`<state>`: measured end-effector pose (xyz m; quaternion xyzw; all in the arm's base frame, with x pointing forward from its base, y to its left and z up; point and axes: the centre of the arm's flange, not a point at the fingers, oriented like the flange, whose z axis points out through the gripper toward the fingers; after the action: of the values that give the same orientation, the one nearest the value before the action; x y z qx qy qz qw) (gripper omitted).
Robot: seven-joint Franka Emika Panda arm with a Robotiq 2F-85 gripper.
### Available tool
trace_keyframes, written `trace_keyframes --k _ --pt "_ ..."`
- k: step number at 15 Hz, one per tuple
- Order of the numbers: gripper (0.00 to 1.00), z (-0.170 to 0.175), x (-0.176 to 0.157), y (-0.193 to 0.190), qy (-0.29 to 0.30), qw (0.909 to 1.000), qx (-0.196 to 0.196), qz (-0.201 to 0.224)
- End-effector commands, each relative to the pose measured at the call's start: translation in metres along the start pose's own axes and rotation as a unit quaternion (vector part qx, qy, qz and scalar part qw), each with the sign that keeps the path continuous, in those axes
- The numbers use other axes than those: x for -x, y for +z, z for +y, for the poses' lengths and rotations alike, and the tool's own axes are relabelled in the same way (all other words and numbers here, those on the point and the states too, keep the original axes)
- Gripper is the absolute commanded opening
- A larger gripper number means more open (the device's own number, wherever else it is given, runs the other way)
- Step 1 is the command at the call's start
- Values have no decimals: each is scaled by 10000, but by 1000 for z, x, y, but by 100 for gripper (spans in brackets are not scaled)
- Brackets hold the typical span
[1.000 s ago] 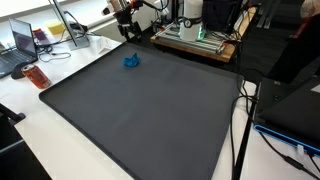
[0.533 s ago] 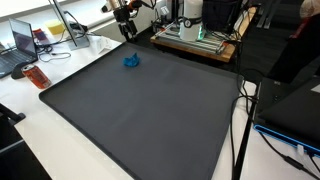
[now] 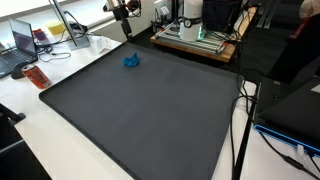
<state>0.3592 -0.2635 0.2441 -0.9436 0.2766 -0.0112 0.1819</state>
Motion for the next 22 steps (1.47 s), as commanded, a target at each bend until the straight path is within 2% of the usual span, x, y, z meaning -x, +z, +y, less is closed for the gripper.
trace_keyframes --k 1,5,6,11,15,22 --pt "100 1 -1 -1 134 9999 -30 62" --pt "100 2 -1 -1 279 9995 -65 109" --pt "100 0 -13 -3 616 9978 -261 -5" --pt "100 6 -23 0 1300 9887 -533 -532" --pt "100 24 -31 4 1983 9754 -652 -713" --pt "100 57 -49 22 3086 9412 -960 -986"
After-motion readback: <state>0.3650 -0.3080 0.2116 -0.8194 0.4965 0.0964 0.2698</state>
